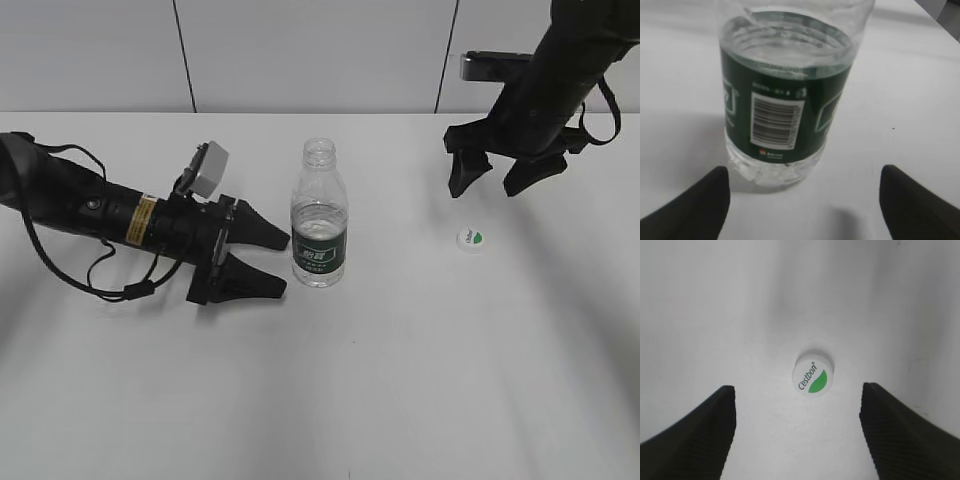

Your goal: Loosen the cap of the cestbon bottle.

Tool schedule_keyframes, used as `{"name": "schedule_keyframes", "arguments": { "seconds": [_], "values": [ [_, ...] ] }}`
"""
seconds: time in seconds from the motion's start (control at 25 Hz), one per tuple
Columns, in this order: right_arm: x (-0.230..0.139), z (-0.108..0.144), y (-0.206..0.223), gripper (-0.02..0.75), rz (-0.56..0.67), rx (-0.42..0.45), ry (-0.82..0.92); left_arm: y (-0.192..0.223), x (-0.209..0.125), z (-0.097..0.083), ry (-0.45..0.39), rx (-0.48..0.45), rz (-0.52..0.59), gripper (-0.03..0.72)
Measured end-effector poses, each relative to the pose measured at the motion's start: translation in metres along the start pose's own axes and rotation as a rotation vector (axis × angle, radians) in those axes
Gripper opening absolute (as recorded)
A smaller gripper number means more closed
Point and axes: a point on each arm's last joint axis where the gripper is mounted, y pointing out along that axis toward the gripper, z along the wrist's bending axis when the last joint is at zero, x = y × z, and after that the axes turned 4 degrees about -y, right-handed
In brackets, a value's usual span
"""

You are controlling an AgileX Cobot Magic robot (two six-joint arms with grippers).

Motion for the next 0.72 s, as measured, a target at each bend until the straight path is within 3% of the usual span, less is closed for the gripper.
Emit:
{"name": "schedule_keyframes", "arguments": {
  "seconds": [0.12, 0.24, 0.44, 0.72],
  "values": [
    [0.001, 0.001, -0.007, 0.593, -0.014, -0.003, -0.005, -0.016, 0.012, 0.001, 0.012, 0.029, 0.015, 0.550],
    [0.000, 0.001, -0.009, 0.593, -0.010, -0.002, -0.005, -0.033, 0.032, 0.004, 0.008, 0.122, 0.051, 0.550],
    [-0.003, 0.002, -0.010, 0.593, 0.020, 0.004, -0.006, -0.065, 0.075, 0.008, -0.021, 0.406, 0.135, 0.550],
    [-0.002, 0.005, -0.032, 0.593, -0.022, -0.001, -0.016, -0.108, 0.126, 0.005, -0.085, 0.778, 0.110, 0.534]
  ]
}}
